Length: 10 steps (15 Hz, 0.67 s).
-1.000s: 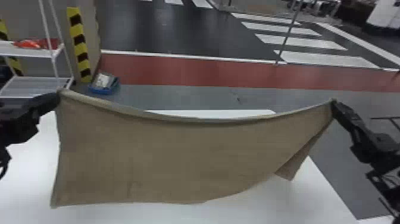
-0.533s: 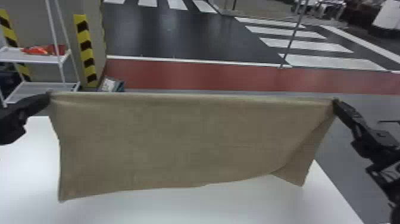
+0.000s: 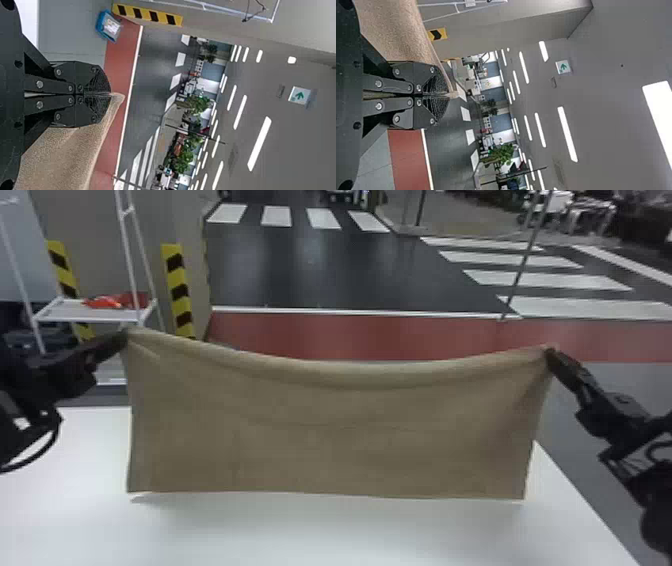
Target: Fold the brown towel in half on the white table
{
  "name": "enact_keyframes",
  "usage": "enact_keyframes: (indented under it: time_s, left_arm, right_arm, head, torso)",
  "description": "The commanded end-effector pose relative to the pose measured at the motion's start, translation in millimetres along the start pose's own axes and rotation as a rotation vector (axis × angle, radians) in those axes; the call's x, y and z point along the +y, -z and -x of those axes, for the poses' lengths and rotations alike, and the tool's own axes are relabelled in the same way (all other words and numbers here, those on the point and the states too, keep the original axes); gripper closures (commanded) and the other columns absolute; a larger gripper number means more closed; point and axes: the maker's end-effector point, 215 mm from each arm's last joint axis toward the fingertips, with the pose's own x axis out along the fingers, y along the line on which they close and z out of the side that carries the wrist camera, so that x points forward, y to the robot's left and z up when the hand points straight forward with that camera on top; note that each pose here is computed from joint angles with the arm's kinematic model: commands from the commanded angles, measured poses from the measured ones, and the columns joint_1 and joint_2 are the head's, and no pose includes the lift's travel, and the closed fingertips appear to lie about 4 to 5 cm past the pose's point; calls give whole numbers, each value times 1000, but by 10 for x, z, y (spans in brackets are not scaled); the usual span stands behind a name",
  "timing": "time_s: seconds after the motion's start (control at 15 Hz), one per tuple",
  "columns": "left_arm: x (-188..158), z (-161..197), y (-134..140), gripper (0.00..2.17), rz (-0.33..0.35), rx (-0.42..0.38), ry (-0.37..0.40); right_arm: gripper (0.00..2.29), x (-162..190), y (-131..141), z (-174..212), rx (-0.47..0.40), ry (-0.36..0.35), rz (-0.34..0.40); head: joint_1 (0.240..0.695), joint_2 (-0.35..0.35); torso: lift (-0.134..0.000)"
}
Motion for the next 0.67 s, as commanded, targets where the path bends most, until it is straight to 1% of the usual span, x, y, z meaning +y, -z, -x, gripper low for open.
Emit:
enact_keyframes:
  time_s: [0.0,0.07,0.13,0.2,0.27,0.33,0.4,0.47,0.53,0.6]
  left_arm:
    - [31,-370,-280,1352,-43,-50,-14]
    - [15,-466,-360,1352,-58,-75,-13]
    - [-14,-526,-406,1352,-59,-88,-1]
    - [11,-591,-538,1352,-61,-119,-6]
    - [-64,-662,-580,1352,-65,-127,7]
    - [-56,-707,-625,1352,-54,-130,11]
    - [-30,-728,-655,1352,-42,-134,9]
    - [-6,-725,-626,1352,-38,-131,8]
    - [27,-692,-470,1352,-30,-117,14]
    - [64,-644,-309,1352,-29,-106,16]
  right_arm:
    - [1116,-11,20,-400,0,-2,-7]
    - [1116,-64,-58,-524,-11,5,3]
    - [1116,-61,-124,-651,-28,-2,18]
    - [1116,-63,-239,-761,-58,-3,31]
    - [1116,-61,-310,-847,-75,-6,39]
    - [1116,-95,-492,-939,-113,-4,47]
    - [1112,-190,-647,-970,-144,7,52]
    - [1112,-175,-656,-983,-142,-1,60]
    - [1116,-131,-522,-933,-122,-24,59]
    - [1112,-137,-339,-826,-96,-30,61]
  head:
    - [478,-114]
    - [462,-108]
    - [446,-104]
    - [430,-102]
    - [417,-103]
    - [403,-103]
    - [376,-104]
    - [361,-106]
    - [349,-109]
    - [343,-111]
  torso:
    - [-123]
    - [-123]
    - [-123]
    - [-123]
    - [-123]
    - [-123]
    - [-123]
    - [-123]
    - [-123]
    - [-123]
